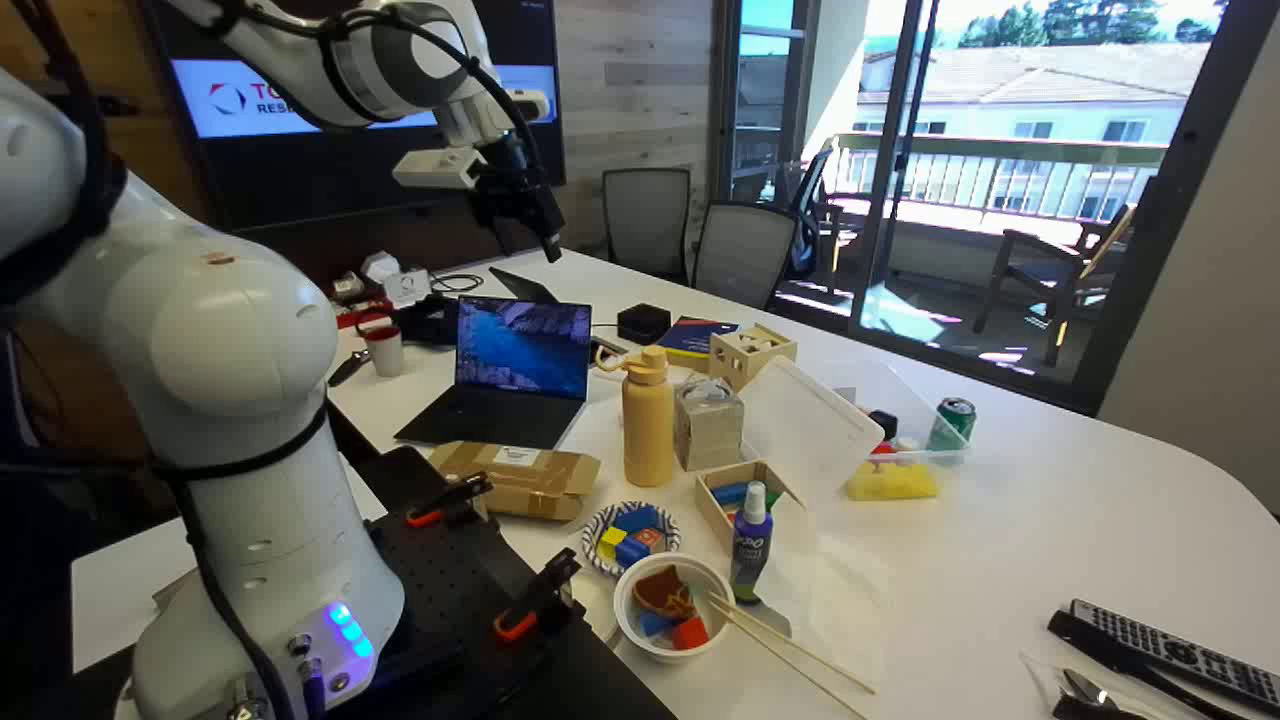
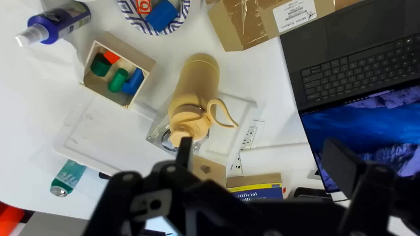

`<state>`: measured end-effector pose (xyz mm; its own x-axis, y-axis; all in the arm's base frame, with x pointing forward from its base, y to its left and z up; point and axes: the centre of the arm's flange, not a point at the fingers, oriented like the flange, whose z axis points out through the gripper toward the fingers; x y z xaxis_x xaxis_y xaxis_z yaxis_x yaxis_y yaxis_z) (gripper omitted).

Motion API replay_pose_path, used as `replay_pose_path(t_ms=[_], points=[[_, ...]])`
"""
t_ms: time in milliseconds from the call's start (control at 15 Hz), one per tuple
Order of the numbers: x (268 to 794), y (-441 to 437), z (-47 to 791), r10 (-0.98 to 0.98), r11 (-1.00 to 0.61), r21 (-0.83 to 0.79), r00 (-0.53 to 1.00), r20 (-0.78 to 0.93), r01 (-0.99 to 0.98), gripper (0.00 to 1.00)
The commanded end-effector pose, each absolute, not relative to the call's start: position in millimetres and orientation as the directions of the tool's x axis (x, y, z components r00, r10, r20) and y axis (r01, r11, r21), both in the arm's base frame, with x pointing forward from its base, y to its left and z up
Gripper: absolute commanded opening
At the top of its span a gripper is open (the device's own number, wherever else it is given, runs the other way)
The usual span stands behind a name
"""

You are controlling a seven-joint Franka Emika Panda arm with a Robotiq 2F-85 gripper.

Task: Turn off the computer

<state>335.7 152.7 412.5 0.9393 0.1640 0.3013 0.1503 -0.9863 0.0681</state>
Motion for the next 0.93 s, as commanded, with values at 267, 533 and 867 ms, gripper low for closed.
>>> replay_pose_path(t_ms=[267,533,867], points=[[335.7,152.7,412.5,0.164,-0.986,0.068,0.939,0.301,0.15,1.0],[360.3,181.0,396.7,0.115,-0.993,0.039,0.954,0.275,0.109,1.0],[393.6,255.9,363.4,0.17,-0.985,0.024,0.959,0.225,0.169,1.0]])
